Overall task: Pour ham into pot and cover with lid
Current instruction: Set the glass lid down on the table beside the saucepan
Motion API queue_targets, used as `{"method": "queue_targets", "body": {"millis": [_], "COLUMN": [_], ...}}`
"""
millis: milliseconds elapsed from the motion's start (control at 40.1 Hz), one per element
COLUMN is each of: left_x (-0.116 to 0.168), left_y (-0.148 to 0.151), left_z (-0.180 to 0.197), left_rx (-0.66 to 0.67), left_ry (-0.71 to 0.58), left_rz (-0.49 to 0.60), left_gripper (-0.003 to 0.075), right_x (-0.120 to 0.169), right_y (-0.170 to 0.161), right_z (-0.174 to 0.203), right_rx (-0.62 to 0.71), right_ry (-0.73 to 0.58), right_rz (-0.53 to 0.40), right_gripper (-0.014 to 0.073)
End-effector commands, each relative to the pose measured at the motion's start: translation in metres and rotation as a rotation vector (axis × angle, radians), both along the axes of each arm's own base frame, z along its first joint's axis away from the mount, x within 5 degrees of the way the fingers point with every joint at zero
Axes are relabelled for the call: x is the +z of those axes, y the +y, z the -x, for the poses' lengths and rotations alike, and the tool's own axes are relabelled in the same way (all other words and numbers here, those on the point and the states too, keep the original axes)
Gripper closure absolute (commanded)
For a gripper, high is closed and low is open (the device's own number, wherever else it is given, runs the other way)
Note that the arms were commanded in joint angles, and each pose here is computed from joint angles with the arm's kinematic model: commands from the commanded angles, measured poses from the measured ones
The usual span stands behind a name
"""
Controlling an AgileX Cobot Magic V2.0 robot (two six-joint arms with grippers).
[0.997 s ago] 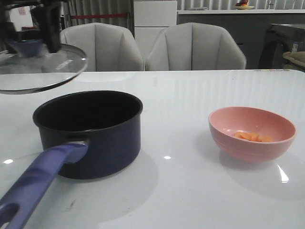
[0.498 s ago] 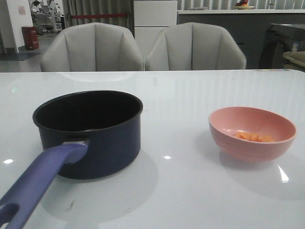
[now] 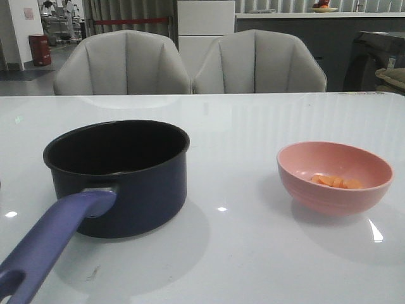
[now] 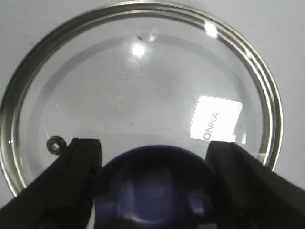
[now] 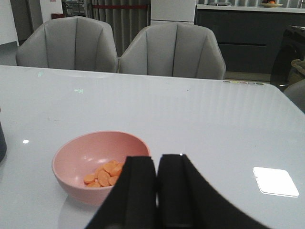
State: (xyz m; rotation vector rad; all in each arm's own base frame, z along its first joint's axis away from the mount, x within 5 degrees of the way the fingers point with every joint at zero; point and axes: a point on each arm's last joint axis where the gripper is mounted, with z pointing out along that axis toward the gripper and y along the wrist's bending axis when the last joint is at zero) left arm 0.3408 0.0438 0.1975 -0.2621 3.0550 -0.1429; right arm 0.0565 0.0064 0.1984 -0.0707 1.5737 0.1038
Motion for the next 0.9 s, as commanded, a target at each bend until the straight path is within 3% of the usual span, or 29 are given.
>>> {"method": "queue_targets", "body": {"millis": [0, 299, 573, 748, 872], "left_x": [0.016, 0.013, 0.012, 0.014, 0.032], "left_y": [-0.001, -0.012, -0.012, -0.010, -0.012], "left_z": [-0.003, -0.004, 0.001, 0.004, 0.007], "left_rx": [0.005, -0.044, -0.080, -0.093, -0.082], "left_ry": [-0.059, -0.047, 0.012, 0.031, -0.046], "left_rz": [0.003, 0.004, -0.024, -0.043, -0.033], "left_gripper": [0.0263, 0.0255, 0.0061, 0.0061, 0.0061], "right_x": [0.004, 0.004, 0.004, 0.004, 0.004], "right_y": [-0.001, -0.001, -0.001, -0.001, -0.001], "right_z": [0.001, 0.001, 0.001, 0.001, 0.001], "right_rx": [-0.008, -0.008, -0.008, -0.008, -0.008], "right_ry": [-0.085, -0.085, -0.085, -0.085, -0.085], "right_rz": [0.001, 0.001, 0.001, 0.001, 0.001], "right_gripper": [0.0432, 0.0432, 0.0432, 0.0432, 0.0432]}}
